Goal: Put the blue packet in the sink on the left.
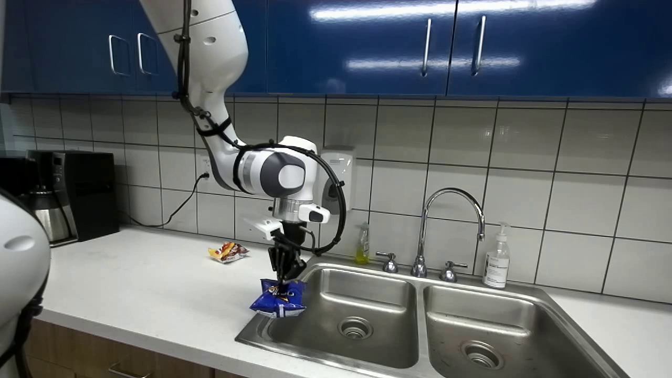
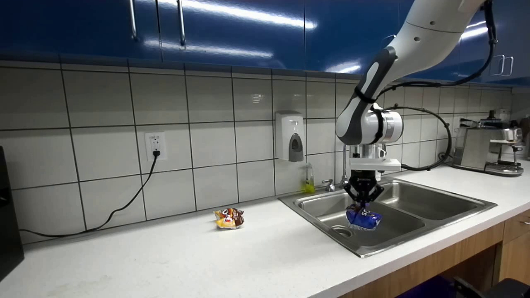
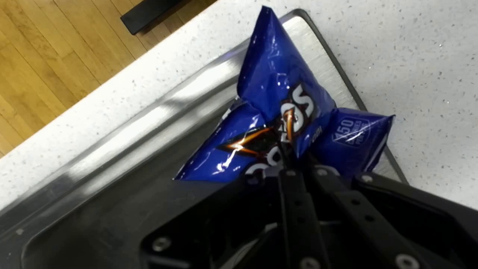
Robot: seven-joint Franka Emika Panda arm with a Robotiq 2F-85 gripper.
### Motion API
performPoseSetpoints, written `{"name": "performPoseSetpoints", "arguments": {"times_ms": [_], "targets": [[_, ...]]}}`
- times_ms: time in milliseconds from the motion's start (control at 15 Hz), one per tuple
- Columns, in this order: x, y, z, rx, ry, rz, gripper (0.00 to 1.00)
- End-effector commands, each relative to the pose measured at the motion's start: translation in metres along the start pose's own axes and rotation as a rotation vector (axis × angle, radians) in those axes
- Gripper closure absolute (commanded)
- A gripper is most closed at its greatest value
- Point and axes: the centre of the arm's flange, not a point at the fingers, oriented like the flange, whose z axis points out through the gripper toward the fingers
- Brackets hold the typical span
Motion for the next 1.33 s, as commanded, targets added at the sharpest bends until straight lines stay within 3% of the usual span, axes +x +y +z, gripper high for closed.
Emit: {"name": "performPoseSetpoints", "arguments": {"times_ms": [0, 1267], "targets": [[0.023, -0.007, 0.009, -0.018, 0.019, 0.015, 1.00], [0.127, 0.022, 0.085, -0.044, 0.032, 0.107, 1.00]]}}
